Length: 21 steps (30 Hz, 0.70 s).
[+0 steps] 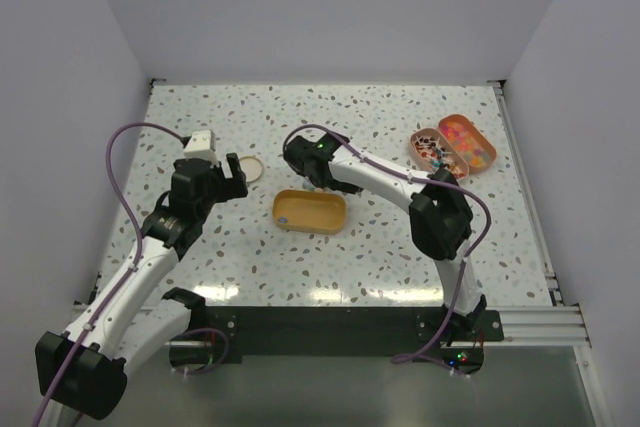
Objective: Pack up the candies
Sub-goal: Place the fake candies in the packing bottle.
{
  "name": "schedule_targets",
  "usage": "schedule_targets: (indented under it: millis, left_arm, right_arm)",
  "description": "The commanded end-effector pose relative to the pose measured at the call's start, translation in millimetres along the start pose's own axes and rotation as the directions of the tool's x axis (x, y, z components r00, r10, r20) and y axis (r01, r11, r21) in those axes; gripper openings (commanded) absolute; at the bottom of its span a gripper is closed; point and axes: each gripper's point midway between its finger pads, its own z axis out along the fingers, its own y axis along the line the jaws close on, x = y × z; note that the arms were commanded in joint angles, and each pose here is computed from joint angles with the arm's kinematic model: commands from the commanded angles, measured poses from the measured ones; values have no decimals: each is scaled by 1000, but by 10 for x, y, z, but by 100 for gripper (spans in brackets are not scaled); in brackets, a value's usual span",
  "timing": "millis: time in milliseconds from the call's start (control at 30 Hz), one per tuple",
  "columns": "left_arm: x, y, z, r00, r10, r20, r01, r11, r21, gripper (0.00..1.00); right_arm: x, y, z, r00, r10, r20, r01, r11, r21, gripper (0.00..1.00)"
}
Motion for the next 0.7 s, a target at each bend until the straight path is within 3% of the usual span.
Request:
schedule_targets:
  millis: [0, 200, 300, 400, 467, 667]
  left_arm:
    - [-162, -6, -14, 998, 7, 63, -8, 1000, 9, 90]
    - [-163, 10, -9, 998, 8, 63, -8, 1000, 3, 90]
    - [-159, 21, -1, 998, 7, 60, -7, 1000, -1, 90]
    - [-153, 25, 9, 998, 5, 57, -5, 1000, -1, 90]
    - [-146, 40, 17, 999, 5, 54, -4, 1000, -7, 90]
    - [-140, 58, 37, 999, -1, 48, 1, 1000, -8, 90]
  right_arm:
    - [57, -282, -132, 999, -15, -42, 21, 990, 142, 0]
    - [111, -342, -177, 998, -2, -61, 14, 979, 204, 0]
    - [143, -354, -240, 997, 75, -15, -71, 981, 178, 0]
    - [230, -254, -240, 975, 217, 35, -219, 974, 56, 0]
    - [287, -199, -251, 935, 345, 80, -343, 938, -37, 0]
    - [508, 353, -66, 807, 589, 46, -556, 784, -277, 0]
